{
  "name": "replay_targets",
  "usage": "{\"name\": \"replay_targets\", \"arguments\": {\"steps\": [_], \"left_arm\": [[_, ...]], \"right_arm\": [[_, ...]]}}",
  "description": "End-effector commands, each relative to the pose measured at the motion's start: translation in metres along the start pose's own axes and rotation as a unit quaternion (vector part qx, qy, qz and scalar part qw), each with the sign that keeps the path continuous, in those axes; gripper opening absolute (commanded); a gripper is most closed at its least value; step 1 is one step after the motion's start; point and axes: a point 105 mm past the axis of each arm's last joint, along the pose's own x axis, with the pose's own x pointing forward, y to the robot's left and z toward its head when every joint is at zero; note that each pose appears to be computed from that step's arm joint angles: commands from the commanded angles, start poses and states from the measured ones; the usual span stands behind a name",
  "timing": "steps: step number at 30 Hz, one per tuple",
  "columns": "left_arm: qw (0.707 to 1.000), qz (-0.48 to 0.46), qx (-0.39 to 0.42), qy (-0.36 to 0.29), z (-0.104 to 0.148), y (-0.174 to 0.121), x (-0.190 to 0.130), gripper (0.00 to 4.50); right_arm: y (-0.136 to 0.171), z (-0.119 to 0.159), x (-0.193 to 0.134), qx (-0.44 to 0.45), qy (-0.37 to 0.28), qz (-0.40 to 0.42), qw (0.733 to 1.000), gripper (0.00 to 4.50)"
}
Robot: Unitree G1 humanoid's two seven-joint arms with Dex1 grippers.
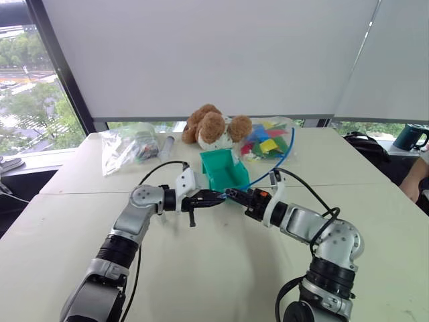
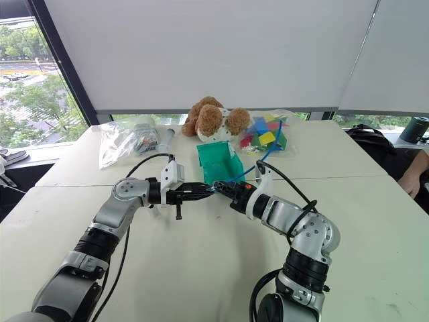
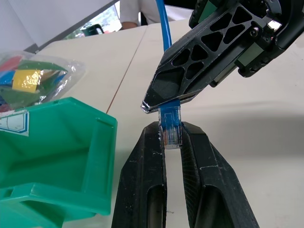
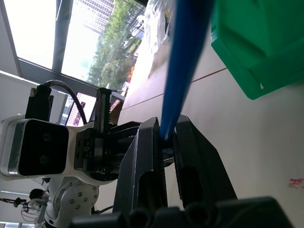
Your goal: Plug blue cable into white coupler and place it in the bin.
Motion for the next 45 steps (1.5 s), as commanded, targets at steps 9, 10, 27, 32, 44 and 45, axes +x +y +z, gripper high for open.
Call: {"name": "replay_targets", "arguments": {"steps": [9, 10, 27, 32, 44, 45], "left_arm": [[0.998, 0.060, -0.027, 0.014, 0.016, 0.012, -0.044, 3.91], [0.997, 0.075, -0.027, 0.018, 0.018, 0.014, -0.053, 4.46], [0.956, 0.245, -0.087, 0.135, -0.036, -0.007, -0.139, 4.46], [0.952, 0.256, -0.097, 0.139, -0.056, -0.009, -0.137, 4.46], [0.939, 0.293, -0.134, 0.119, -0.095, -0.001, -0.124, 4.46], [0.938, 0.295, -0.137, 0.116, -0.095, 0.000, -0.124, 4.46]], "right_arm": [[0.022, 0.014, 0.001, -0.064, -0.011, 0.030, 0.997, 0.00], [0.023, 0.015, 0.000, -0.081, -0.008, 0.028, 0.996, 0.00], [0.022, 0.007, 0.001, -0.145, 0.020, 0.043, 0.988, 0.00], [0.026, 0.007, 0.001, -0.151, 0.017, 0.046, 0.987, 0.00], [0.028, 0.008, -0.002, -0.160, 0.006, 0.039, 0.986, 0.00], [0.028, 0.008, -0.002, -0.160, 0.006, 0.038, 0.986, 0.00]]}}
